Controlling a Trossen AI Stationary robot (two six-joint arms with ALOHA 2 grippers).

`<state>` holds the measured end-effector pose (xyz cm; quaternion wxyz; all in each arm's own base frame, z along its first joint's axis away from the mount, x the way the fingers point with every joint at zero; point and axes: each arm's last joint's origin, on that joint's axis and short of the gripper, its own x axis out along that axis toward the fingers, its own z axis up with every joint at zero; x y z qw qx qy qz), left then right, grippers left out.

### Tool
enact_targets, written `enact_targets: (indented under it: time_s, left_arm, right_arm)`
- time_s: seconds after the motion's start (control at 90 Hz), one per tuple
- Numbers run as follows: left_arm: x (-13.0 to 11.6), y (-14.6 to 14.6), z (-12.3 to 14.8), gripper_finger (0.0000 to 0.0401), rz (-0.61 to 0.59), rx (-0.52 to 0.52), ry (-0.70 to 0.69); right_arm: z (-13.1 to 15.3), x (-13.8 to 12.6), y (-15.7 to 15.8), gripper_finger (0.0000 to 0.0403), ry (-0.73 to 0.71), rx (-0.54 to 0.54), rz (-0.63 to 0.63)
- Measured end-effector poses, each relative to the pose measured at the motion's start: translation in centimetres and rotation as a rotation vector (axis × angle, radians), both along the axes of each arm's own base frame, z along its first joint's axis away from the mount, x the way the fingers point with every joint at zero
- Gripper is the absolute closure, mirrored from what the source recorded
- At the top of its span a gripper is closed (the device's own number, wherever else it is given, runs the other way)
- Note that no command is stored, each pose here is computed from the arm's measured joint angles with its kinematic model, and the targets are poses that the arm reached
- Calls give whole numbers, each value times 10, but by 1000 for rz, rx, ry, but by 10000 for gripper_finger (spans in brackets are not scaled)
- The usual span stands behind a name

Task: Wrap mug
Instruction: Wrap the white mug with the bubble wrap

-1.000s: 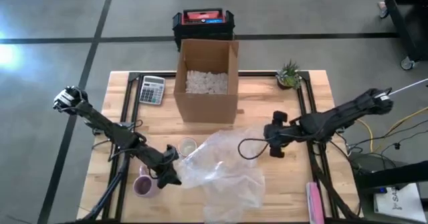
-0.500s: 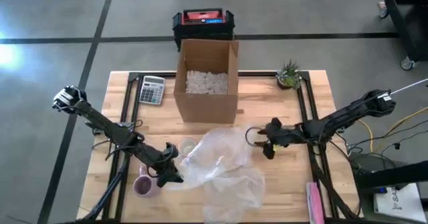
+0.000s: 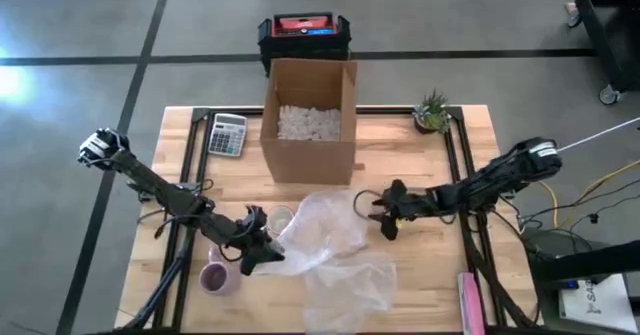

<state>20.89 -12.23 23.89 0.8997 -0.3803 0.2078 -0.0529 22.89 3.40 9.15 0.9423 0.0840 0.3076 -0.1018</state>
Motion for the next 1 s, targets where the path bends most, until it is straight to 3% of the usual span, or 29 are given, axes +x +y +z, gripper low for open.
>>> enact_targets:
  time_s: [0.078, 0.211, 0.378, 0.556, 0.7, 0.789, 0.867, 0.922, 1.0]
  left_arm:
    - [1, 2, 0, 286, 18, 25, -7]
    - [1, 3, 0, 317, 44, 66, -25]
    - [1, 3, 1, 360, 32, 100, -37]
    - [1, 3, 1, 398, 17, 142, -46]
    - [1, 3, 1, 384, 15, 147, -49]
    - [2, 3, 1, 376, 15, 146, -50]
    - [1, 3, 1, 370, 13, 152, -49]
    - [2, 3, 1, 368, 13, 153, -51]
    - [1, 3, 1, 365, 12, 155, -48]
  right_arm:
    - [1, 16, 2, 285, 7, -66, 49]
    - [7, 25, 3, 385, 200, -207, 157]
    - [46, 17, 2, 398, 451, -346, 175]
    - [120, -1, 12, 402, 404, -507, 137]
    - [141, -20, 10, 399, 289, -351, 50]
    - [129, -33, 2, 390, 329, -265, -65]
    - [114, -36, -9, 367, 318, -58, -179]
    - [99, -34, -15, 343, 309, 85, -174]
    - [76, -30, -22, 304, 262, 192, -151]
